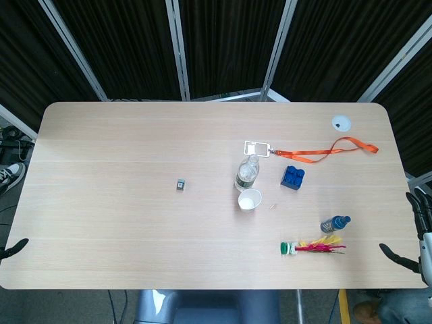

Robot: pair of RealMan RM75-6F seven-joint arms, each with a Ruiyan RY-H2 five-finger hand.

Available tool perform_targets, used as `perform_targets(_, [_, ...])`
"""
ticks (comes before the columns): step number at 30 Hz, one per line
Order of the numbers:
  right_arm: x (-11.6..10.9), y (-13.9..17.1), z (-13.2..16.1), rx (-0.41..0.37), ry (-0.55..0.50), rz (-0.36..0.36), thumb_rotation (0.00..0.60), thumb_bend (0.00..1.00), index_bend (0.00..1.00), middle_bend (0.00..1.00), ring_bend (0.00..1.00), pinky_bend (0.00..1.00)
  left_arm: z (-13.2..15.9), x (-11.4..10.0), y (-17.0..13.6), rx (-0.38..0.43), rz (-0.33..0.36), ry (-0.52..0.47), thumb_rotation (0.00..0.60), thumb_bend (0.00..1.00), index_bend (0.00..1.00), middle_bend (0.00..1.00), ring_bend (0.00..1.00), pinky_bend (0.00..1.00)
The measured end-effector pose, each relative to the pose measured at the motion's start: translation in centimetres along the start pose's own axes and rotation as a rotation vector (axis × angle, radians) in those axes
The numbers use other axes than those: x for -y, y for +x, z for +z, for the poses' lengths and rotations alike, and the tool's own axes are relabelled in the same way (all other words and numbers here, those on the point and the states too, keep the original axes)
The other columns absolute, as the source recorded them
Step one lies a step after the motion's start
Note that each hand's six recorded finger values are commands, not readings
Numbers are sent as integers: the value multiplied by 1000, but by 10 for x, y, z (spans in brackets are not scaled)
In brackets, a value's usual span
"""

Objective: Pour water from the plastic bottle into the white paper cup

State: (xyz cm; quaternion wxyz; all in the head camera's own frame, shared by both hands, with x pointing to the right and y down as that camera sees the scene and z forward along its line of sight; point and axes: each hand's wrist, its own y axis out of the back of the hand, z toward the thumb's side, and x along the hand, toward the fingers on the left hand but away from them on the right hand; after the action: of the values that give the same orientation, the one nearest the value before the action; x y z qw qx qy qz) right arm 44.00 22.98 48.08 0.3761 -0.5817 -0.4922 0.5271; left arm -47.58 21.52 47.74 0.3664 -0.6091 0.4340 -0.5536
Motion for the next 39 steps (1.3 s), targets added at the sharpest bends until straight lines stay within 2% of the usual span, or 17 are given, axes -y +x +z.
perform_targets(7, [2, -1, 1, -2, 0, 7, 600, 0, 0, 0, 0, 0, -2, 0, -1, -6, 1, 0, 600, 0, 0, 0, 0, 0])
perform_targets(12, [11, -5, 3, -12, -12, 47, 600, 0, 0, 0, 0, 0, -1, 1, -1, -8, -3, 1, 600, 0, 0, 0, 0, 0])
perform_targets(19, [28, -43, 16, -65, -106, 143, 600, 0, 0, 0, 0, 0, 1, 7, 9, -15, -15, 2, 600, 0, 0, 0, 0, 0])
perform_targets(26, [61, -110, 48, -172, -237, 305, 600, 0, 0, 0, 0, 0, 1, 18, 23, -24, -27, 31, 600, 0, 0, 0, 0, 0])
perform_targets(32, [98, -163, 67, -198, -378, 431, 600, 0, 0, 0, 0, 0, -8, 24, 27, -64, -34, 50, 600, 0, 0, 0, 0, 0])
perform_targets(39, [151, -206, 95, -215, -473, 536, 600, 0, 0, 0, 0, 0, -19, 29, 30, -118, -50, 67, 600, 1, 0, 0, 0, 0])
